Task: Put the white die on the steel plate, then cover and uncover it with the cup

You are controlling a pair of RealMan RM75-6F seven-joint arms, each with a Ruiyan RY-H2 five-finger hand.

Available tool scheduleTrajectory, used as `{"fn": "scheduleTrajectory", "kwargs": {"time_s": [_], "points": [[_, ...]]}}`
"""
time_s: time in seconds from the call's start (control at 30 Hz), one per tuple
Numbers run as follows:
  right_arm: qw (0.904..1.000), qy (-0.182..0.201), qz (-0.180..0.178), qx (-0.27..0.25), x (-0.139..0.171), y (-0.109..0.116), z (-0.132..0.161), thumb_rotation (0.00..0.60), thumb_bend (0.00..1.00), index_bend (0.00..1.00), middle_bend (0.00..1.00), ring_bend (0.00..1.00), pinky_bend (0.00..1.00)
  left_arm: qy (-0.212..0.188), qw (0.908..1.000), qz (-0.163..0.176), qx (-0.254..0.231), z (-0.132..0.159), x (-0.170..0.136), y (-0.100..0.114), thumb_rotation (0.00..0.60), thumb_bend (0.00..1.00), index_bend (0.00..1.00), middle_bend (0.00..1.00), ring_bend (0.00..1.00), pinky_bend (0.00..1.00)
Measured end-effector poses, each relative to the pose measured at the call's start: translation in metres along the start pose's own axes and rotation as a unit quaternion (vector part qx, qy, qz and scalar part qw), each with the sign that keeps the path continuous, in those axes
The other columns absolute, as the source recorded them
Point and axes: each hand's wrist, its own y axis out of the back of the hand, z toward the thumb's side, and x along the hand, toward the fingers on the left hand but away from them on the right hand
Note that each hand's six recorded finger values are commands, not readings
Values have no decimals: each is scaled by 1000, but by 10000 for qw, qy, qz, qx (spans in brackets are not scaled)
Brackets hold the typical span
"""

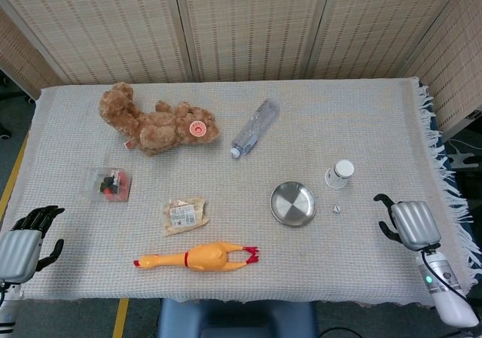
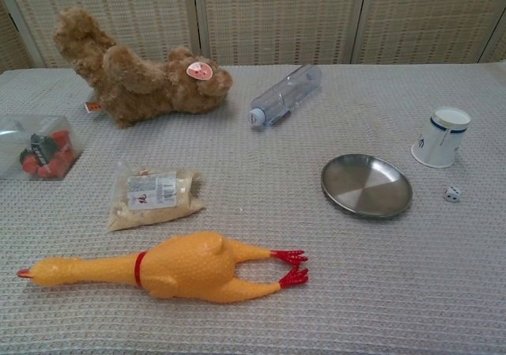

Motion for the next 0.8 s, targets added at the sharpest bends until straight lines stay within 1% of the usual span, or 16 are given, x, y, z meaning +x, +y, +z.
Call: {"fn": "scheduleTrajectory", "kwargs": {"time_s": [0.17,0.23,0.33,0.43,0.57,0.8], "points": [[9986,99,525,63,-31,-17,9,600,219,304,836,717,951,-6,10000,2,7,0,0,0,600,397,199,168,156,302],[9976,182,651,112,-43,-23,16,600,220,341,845,727,959,-8,10000,-6,2,0,0,0,600,396,199,168,157,302],[9965,297,774,139,-55,-34,25,600,220,383,855,739,970,-3,10000,-7,2,0,0,0,600,396,199,168,157,302],[9955,384,862,68,-62,-41,33,600,219,403,858,744,974,-1,10000,-12,-10,0,0,0,600,396,199,168,158,302],[9942,468,964,-24,-69,-48,40,600,220,407,859,745,974,1,10000,-10,-30,-1,0,1,600,396,199,168,158,303],[9932,498,1052,-23,-77,-55,44,600,219,413,859,745,974,4,10000,-7,-48,-1,0,1,600,396,199,171,166,303]]}}
